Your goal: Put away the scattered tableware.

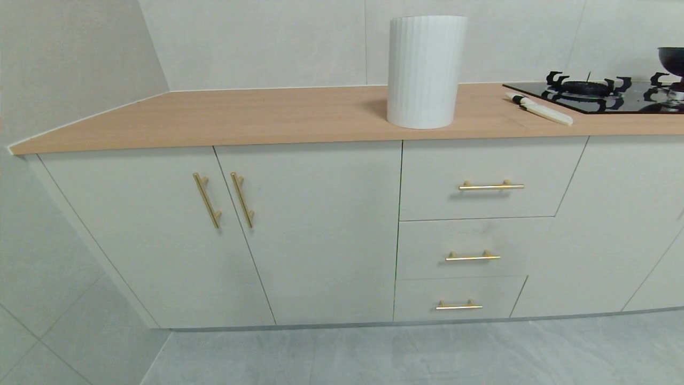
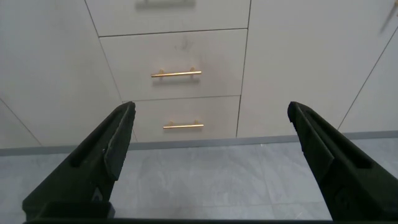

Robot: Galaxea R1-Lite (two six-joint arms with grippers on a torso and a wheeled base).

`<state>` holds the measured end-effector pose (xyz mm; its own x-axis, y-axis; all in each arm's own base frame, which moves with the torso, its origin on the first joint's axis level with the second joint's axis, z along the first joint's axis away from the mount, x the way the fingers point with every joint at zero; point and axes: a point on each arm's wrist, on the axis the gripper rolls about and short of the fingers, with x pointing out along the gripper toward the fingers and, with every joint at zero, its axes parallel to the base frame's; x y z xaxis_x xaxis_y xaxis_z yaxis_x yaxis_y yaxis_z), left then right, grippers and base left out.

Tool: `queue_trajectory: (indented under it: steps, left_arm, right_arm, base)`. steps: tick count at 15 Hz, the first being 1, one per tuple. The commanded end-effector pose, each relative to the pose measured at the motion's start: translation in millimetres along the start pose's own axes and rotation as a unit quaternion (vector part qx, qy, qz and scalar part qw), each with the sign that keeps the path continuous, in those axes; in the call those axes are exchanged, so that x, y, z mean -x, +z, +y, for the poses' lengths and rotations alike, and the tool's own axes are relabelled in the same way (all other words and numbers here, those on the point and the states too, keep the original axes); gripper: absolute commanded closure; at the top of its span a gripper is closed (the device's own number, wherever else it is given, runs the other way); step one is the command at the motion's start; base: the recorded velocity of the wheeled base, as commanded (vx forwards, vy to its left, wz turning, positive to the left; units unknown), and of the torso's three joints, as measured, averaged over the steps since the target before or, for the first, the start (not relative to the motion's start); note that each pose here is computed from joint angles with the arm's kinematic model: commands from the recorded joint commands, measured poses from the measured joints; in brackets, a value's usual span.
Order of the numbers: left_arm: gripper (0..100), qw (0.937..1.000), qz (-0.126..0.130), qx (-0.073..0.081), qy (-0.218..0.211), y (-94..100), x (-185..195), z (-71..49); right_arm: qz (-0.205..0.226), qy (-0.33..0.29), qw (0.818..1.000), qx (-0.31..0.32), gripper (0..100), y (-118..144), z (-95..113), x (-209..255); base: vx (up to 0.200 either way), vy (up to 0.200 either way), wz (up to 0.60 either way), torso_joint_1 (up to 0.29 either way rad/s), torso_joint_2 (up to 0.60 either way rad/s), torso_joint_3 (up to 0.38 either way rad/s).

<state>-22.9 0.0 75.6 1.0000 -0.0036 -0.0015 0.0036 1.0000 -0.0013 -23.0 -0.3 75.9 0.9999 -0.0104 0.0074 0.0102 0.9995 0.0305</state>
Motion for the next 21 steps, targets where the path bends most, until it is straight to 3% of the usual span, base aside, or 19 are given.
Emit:
queue_trajectory:
  steps: [1,21]
  left_arm:
    - [0,1.0000,0.000,0.000,0.000,0.0,0.0,0.0]
    - [0,1.0000,0.001,0.001,0.001,0.0,-0.1,0.0]
  right_arm:
    - [0.002,0.001,1.000,0.000,0,-0.1,0.0,-0.2]
    - [0.001,-0.002,1.000,-0.005,0,0.1,-0.1,-0.2]
  base:
    - [0.000,0.000,0.00,0.000,0.00,0.000]
    - [0.200,0.000,0.00,0.004,0.00,0.004]
